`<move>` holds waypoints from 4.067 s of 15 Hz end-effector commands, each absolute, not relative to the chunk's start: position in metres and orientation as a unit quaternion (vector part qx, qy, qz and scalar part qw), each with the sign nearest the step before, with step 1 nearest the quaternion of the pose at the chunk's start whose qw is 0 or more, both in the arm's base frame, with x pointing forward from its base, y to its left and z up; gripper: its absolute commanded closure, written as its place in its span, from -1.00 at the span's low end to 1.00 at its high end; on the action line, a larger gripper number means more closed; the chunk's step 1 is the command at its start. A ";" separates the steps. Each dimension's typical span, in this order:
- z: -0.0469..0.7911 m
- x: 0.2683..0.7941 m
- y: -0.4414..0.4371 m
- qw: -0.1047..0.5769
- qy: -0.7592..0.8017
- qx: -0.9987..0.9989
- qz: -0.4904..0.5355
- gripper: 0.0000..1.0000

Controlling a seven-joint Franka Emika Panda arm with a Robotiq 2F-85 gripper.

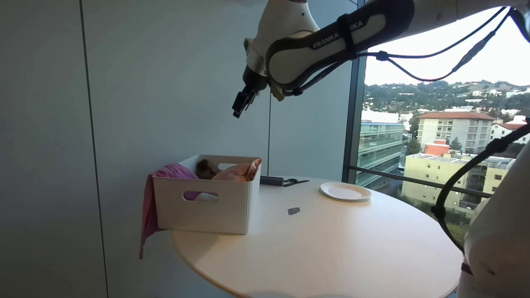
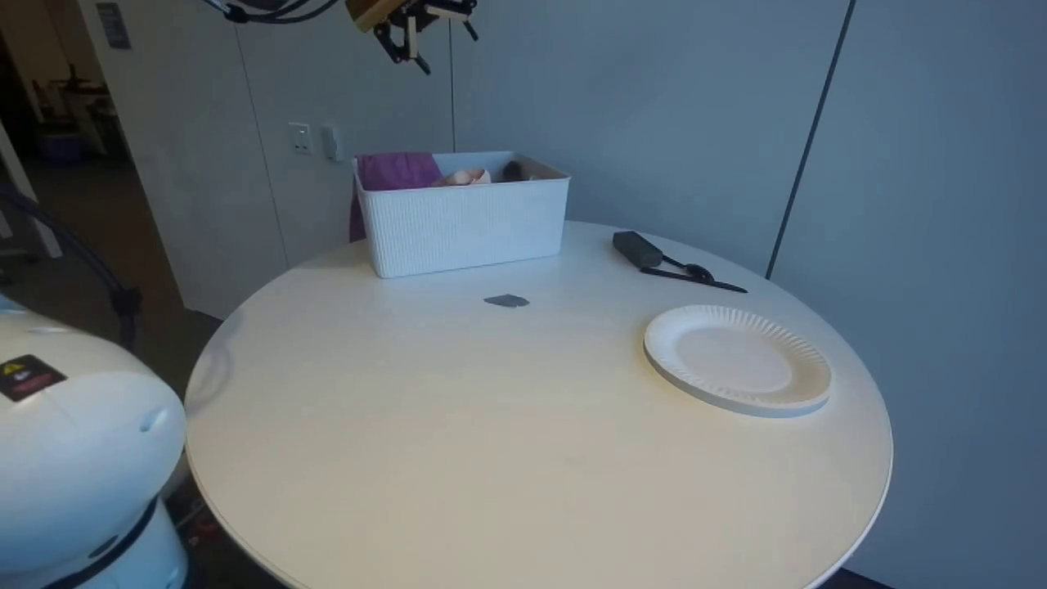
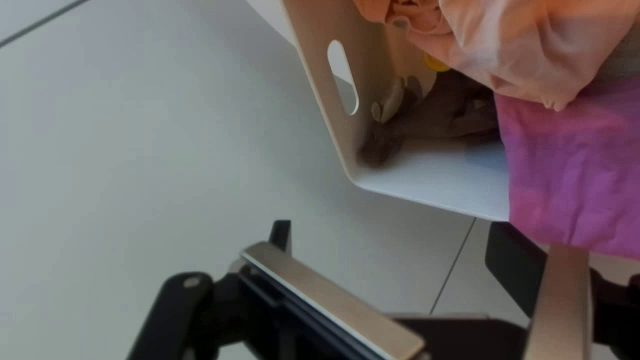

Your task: Remove some clothes from the white basket and put them on the table

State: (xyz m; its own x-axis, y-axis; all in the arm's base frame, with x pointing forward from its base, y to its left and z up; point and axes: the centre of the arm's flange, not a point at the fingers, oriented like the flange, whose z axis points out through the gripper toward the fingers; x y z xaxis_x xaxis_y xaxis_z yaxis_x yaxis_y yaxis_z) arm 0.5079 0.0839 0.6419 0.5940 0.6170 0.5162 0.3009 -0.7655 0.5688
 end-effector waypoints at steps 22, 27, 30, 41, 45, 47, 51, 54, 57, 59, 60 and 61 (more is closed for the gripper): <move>0.531 0.716 0.164 -0.117 0.489 0.857 0.111 -1.00; 0.515 0.745 0.182 -0.065 0.475 0.873 0.093 -1.00; 0.503 0.760 0.192 -0.052 0.434 0.895 0.092 -1.00; 0.490 0.779 0.176 -0.018 0.362 0.925 0.118 0.47; 0.510 0.769 0.173 0.008 0.377 0.915 0.144 0.84; 0.528 0.760 0.169 0.011 0.373 0.912 0.170 0.92; 0.571 0.744 0.156 0.016 0.356 0.905 0.234 0.81; 0.615 0.721 0.145 0.072 0.337 0.892 0.291 0.79; 0.662 0.694 0.132 0.128 0.311 0.877 0.344 0.83; 0.682 0.685 0.125 0.138 0.292 0.875 0.362 0.84; 0.684 0.686 0.119 0.119 0.293 0.880 0.354 0.82; 0.680 0.687 0.118 0.099 0.299 0.889 0.331 0.81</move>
State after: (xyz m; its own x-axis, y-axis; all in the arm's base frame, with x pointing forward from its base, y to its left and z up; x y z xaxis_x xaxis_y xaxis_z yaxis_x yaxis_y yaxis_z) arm 0.7223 0.1277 0.6915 0.5671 0.6190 0.5434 0.4493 -0.7854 0.4257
